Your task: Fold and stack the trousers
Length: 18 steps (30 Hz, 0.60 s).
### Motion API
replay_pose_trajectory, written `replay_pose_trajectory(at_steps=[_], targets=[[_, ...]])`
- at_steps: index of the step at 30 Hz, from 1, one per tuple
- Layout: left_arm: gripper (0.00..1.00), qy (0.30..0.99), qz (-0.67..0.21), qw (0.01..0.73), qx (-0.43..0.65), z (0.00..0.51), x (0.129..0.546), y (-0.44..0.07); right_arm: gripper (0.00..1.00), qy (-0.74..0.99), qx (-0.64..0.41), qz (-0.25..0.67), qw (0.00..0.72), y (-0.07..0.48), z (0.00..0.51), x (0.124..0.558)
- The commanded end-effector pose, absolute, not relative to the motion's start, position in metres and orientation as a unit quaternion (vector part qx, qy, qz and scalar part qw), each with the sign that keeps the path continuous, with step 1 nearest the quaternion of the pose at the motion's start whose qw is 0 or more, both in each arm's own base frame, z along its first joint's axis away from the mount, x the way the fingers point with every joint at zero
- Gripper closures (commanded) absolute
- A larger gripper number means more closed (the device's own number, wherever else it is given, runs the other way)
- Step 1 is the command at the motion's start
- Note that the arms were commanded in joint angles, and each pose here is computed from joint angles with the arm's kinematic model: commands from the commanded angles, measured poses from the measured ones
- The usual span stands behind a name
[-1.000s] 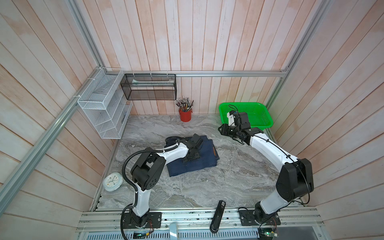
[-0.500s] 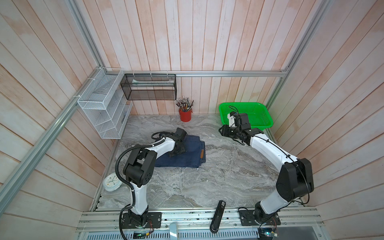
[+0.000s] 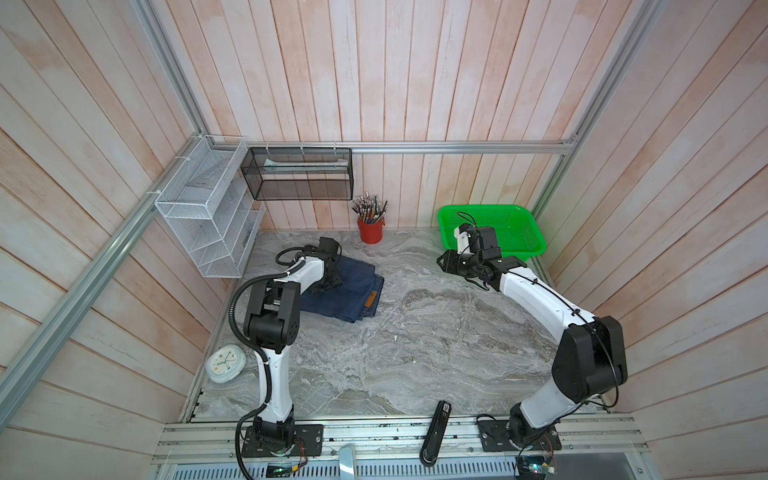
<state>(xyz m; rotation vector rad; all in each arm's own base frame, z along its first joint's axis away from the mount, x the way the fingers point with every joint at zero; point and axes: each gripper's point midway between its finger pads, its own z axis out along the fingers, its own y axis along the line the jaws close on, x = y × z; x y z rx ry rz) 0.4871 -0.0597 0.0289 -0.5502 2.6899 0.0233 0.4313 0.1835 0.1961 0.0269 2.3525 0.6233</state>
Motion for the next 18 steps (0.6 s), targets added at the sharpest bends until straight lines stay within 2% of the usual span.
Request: replay_pose_trajectory(at_steps=[1, 4, 13, 18], targets=[[0.27, 0.968, 0.027, 0.134, -0.212, -0.02, 0.48, -0.04, 0.66, 0.914, 0.012, 0.231, 0.334, 0.178, 0.19, 0.426], [0.31, 0.96, 0.021, 0.138, -0.244, -0.024, 0.499, -0.028, 0.66, 0.915, 0.013, 0.228, 0.333, 0.176, 0.189, 0.426], [0.29, 0.944, -0.002, 0.154, -0.292, -0.012, 0.548, -0.011, 0.66, 0.917, 0.015, 0.221, 0.331, 0.173, 0.189, 0.427], [0.29, 0.943, -0.02, 0.158, -0.292, 0.002, 0.561, -0.016, 0.66, 0.918, 0.017, 0.22, 0.33, 0.171, 0.187, 0.429]])
